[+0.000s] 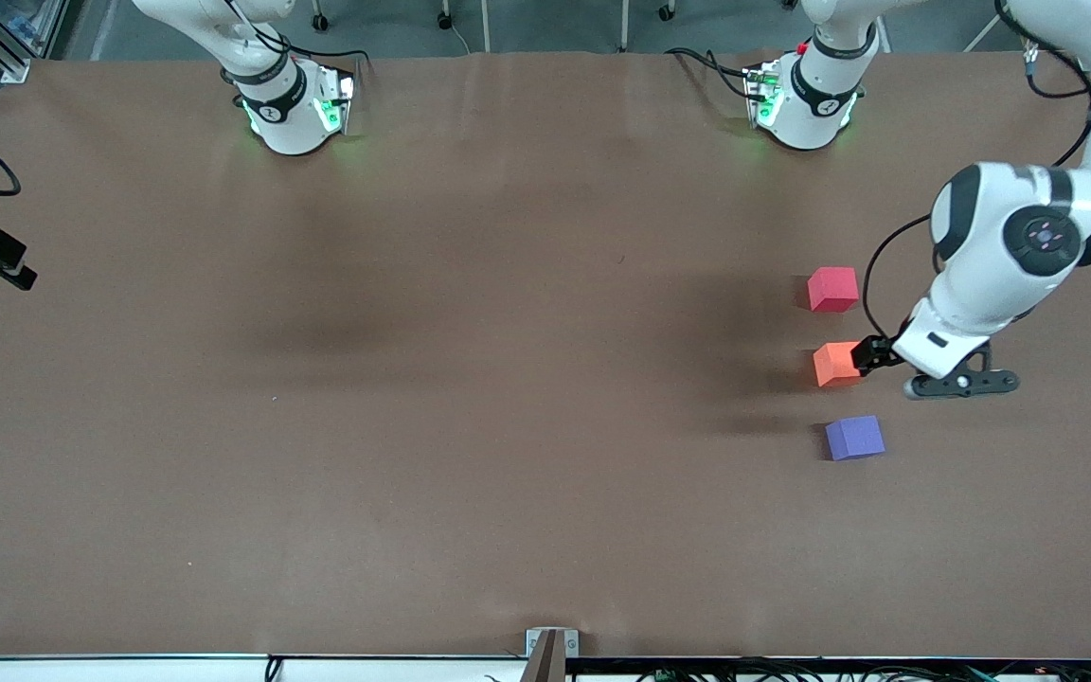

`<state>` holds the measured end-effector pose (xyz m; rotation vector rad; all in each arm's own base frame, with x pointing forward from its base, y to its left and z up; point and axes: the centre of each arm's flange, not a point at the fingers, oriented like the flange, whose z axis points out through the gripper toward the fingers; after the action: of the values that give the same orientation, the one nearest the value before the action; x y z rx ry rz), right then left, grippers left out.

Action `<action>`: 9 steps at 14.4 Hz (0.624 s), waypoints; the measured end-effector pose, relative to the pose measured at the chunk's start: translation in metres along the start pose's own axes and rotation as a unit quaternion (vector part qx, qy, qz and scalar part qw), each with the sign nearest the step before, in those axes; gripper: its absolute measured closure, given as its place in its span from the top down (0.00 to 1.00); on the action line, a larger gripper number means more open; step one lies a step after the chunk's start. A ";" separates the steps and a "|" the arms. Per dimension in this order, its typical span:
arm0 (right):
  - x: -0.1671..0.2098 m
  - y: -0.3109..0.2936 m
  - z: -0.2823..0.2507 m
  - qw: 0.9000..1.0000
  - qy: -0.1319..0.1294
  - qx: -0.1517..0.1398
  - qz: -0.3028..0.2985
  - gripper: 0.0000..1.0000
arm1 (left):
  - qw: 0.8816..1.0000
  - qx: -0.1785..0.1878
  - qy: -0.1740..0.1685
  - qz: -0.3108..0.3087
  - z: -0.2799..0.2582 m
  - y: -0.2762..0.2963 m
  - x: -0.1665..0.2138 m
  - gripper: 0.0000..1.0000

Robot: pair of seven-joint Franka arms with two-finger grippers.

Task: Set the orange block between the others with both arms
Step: 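Open the left gripper and draw it back from the cubes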

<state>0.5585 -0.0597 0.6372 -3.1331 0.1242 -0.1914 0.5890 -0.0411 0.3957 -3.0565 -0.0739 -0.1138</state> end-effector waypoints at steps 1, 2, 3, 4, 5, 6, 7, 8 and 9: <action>0.000 0.000 0.000 1.000 0.000 0.000 0.000 1.00 | 1.000 -0.001 -0.003 -0.008 -0.030 -0.003 0.007 1.00; 0.000 0.000 0.000 1.000 0.000 0.000 -0.001 1.00 | 1.000 -0.002 -0.005 -0.011 -0.059 -0.008 0.013 1.00; 0.000 0.000 0.000 1.000 0.000 0.000 -0.001 1.00 | 1.000 -0.004 -0.003 -0.016 -0.085 -0.013 0.019 1.00; 0.000 0.000 0.000 1.000 0.000 0.000 -0.001 1.00 | 1.000 -0.007 0.002 -0.021 -0.107 -0.018 0.024 1.00; 0.000 0.000 0.000 1.000 0.000 0.000 -0.001 1.00 | 1.000 -0.009 0.006 -0.026 -0.125 -0.023 0.028 1.00; 0.000 0.000 0.000 1.000 0.000 0.000 -0.001 1.00 | 0.999 -0.012 0.011 -0.031 -0.141 -0.027 0.031 1.00; 0.000 0.000 0.000 1.000 0.000 0.000 -0.001 1.00 | 0.999 -0.016 0.015 -0.034 -0.157 -0.030 0.033 1.00; 0.000 0.000 0.000 1.000 0.000 0.000 -0.001 1.00 | 0.999 -0.022 0.018 -0.035 -0.175 -0.032 0.035 1.00; 0.000 0.000 0.000 1.000 0.000 0.000 -0.001 1.00 | 0.999 -0.030 0.023 -0.034 -0.192 -0.033 0.035 1.00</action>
<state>0.5586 -0.0597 0.6373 -3.1337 0.1197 -0.1928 0.6087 -0.0224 0.5917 -3.1091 -0.1758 -0.1936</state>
